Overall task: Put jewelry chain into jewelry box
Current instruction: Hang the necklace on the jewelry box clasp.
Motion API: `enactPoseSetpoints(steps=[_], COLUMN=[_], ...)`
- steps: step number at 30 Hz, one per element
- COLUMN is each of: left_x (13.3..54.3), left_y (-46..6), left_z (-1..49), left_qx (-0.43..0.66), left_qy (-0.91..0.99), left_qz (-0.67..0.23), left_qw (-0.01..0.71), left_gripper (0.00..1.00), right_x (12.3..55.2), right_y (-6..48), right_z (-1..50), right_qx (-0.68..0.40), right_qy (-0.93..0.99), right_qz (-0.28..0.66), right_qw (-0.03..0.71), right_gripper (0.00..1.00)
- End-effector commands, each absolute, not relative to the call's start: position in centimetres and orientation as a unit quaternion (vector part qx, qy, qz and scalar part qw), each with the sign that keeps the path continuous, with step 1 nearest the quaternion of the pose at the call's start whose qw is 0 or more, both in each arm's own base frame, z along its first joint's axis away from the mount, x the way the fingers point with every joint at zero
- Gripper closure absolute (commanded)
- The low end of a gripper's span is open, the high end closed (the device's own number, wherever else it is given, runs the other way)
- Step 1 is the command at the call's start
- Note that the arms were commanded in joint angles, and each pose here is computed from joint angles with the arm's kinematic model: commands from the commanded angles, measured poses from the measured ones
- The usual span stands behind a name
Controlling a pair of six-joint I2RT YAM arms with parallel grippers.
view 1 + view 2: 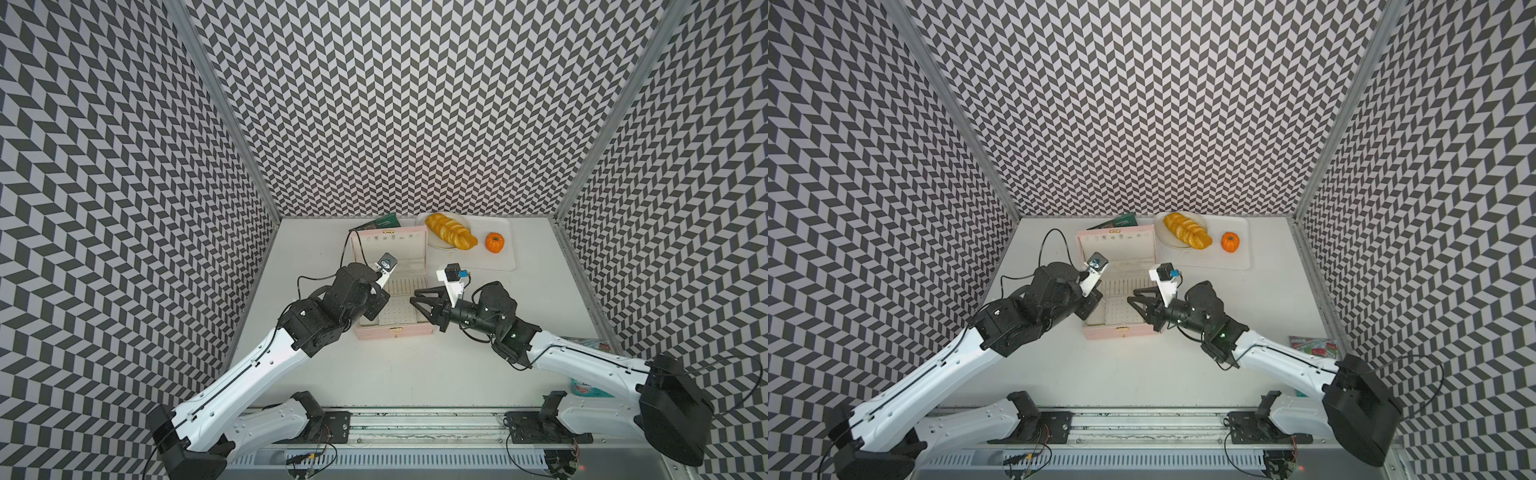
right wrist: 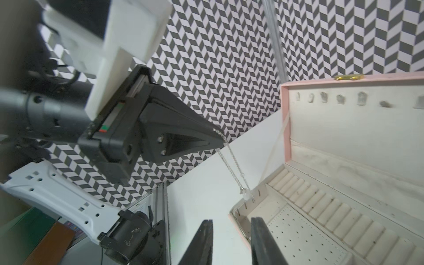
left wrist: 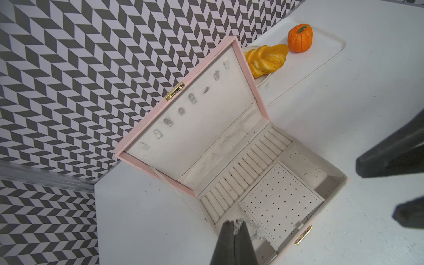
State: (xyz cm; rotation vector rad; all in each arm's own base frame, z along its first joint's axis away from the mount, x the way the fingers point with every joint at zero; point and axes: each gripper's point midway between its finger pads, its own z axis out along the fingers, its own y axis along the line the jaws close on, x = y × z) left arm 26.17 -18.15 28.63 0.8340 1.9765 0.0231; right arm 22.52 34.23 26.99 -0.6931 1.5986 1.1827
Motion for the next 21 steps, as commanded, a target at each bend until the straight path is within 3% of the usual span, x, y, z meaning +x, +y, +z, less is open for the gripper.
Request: enactPoseSetpoints(steps=[1, 9, 21], left_x=[25.3, 24.6, 24.1], left_y=[-17.7, -18.1, -18.4], left_z=[30.7, 31.8, 32.5], left_qx=[0.353, 0.355, 0.358], left_qy=[0.795, 0.791, 0.785], left_qz=[0.010, -0.009, -0.022], left_qw=[0.494, 0.499, 0.505], left_gripper=[1.00, 1.00, 1.00], right_x=[21.5, 21.1, 22.3], right_y=[35.0, 37.7, 39.8], right_z=[30.1, 30.3, 30.4], right_qx=[-0.298, -0.311, -0.311], right_qy=[0.601, 0.593, 0.594], right_qz=[0.509, 0.518, 0.514], right_qw=[0.540, 0.532, 0.534], right_gripper=[0.69, 0.75, 0.78])
